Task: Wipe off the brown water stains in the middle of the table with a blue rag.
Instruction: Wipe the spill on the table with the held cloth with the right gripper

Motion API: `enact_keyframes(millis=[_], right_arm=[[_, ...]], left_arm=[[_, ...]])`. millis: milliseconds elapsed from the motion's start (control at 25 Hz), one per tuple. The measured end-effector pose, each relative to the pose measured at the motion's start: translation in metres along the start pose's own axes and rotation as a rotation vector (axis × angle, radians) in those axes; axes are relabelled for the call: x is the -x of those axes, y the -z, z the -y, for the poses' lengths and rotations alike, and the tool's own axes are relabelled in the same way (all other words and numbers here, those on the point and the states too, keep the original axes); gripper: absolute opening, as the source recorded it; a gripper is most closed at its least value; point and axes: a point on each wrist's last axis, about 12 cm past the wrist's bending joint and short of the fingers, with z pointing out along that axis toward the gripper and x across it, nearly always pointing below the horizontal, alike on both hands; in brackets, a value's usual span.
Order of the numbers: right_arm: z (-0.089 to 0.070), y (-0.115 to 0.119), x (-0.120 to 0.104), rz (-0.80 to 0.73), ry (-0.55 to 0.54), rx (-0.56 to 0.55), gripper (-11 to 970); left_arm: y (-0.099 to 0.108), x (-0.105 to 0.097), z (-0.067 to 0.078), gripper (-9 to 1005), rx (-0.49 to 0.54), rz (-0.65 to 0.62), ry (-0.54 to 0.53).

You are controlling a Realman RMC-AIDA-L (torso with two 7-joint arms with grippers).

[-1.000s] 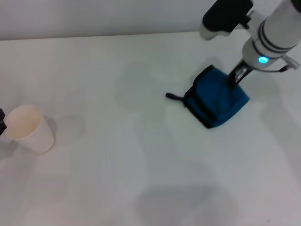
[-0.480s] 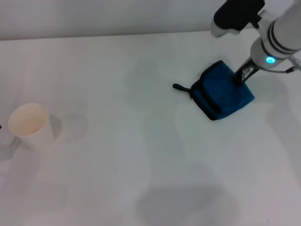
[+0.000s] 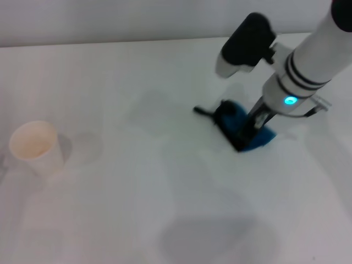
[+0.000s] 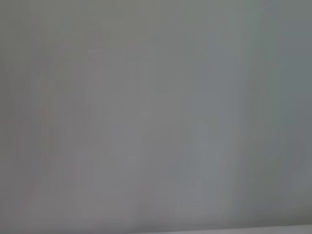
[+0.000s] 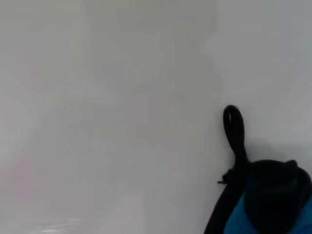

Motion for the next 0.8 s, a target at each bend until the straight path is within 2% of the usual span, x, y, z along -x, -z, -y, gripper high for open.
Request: enact_keyframes(millis=[320, 440, 520, 640, 800], right_arm=[[-0.056, 0.009, 0.008, 0.001, 0.131, 0.297, 14], [-0.076, 0.011, 0.008, -0.018, 0.186, 0.372, 14], [-0.083, 0.011, 0.007, -0.024, 0.198, 0.403, 14], [-0.08, 0.013, 0.007, -0.01, 0.179, 0.403, 14], [-0.051, 0.019, 0.001, 0.028, 0.09, 0.33, 14]], left_arm=[[0.002, -0.002, -0.002, 883, 0.016, -0.015, 0.002], [0.0, -0.002, -0.002, 883, 0.02, -0.014, 0.003], [-0.002, -0.001, -0.002, 883, 0.021, -0.016, 0.003], [-0.005, -0.002, -0.002, 883, 0.021, -0.022, 0.002], [-0.007, -0.002, -0.002, 883, 0.019, -0.025, 0.002]])
